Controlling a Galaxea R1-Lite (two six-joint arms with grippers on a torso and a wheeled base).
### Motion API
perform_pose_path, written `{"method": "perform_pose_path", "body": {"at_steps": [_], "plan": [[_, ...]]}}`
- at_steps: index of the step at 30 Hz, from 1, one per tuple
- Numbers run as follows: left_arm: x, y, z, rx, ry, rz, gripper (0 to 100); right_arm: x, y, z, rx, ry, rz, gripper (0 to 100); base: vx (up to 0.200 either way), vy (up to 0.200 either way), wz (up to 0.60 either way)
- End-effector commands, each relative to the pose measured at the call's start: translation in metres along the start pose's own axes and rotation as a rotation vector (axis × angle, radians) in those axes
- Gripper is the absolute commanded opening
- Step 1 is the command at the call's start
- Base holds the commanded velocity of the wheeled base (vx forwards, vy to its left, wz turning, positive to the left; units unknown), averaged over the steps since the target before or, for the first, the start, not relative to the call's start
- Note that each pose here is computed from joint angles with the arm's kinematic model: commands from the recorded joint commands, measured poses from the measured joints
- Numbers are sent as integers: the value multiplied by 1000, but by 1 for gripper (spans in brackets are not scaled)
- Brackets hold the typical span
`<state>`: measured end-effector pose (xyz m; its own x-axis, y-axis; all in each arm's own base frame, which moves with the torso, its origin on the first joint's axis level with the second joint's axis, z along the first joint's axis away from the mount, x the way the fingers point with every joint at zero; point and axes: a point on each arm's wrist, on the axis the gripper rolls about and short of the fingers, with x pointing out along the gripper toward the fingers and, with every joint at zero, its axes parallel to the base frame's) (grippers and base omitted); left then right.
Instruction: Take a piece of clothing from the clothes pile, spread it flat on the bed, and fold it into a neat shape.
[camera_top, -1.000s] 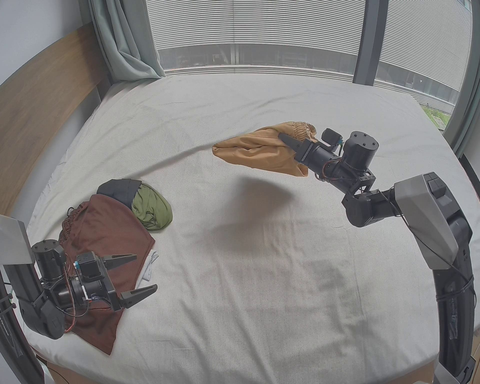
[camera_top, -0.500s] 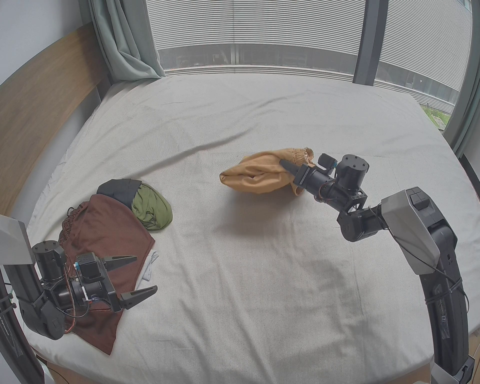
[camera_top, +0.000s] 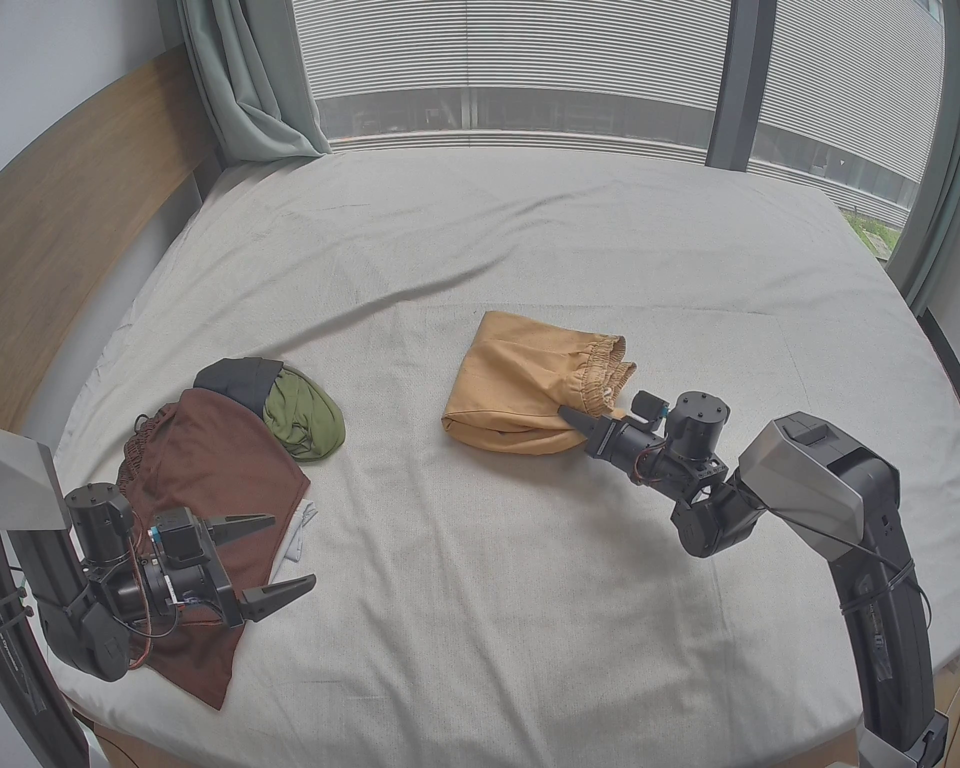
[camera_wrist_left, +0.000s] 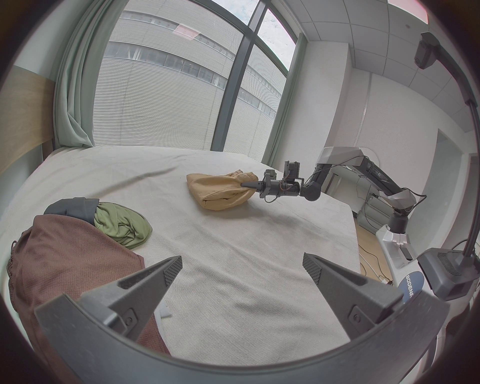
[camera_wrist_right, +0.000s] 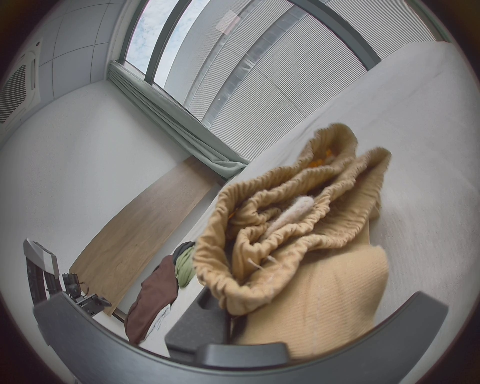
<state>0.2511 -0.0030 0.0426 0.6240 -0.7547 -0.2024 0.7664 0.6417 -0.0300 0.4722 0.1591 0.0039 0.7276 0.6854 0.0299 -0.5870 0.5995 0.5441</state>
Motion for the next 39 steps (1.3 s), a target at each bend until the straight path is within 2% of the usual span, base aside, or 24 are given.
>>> {"method": "perform_pose_path", "body": {"at_steps": [1, 10, 11, 18, 21, 27, 32, 34, 39], "plan": [[1, -1, -1, -3, 3, -5, 100, -4, -15, -25, 24, 37, -31, 0, 0, 0, 0], [1, -1, -1, -4, 4, -6, 100, -5, -20, -33, 15, 24, -26, 0, 0, 0, 0], [1, -1, -1, -4, 4, -6, 100, -5, -19, -31, 11, 17, -21, 100, 0, 0, 0], [1, -2, -1, -2, 4, -9, 100, -12, -16, -29, 11, 20, -27, 100, 0, 0, 0], [1, -2, 0, 0, 2, -9, 100, -19, -7, -25, 12, 27, -26, 100, 0, 0, 0], [1, -2, 0, 1, 1, -10, 100, -47, 26, -47, 33, 132, -26, 100, 0, 0, 0], [1, -2, 1, 5, -2, -9, 100, -50, 53, -57, 20, 155, 30, 100, 0, 0, 0], [1, -2, 1, 5, -2, -9, 100, -51, 72, -52, 11, 149, 82, 100, 0, 0, 0], [1, -1, 1, 4, -1, -8, 100, -50, 99, -40, -1, 138, 154, 100, 0, 0, 0]]}}
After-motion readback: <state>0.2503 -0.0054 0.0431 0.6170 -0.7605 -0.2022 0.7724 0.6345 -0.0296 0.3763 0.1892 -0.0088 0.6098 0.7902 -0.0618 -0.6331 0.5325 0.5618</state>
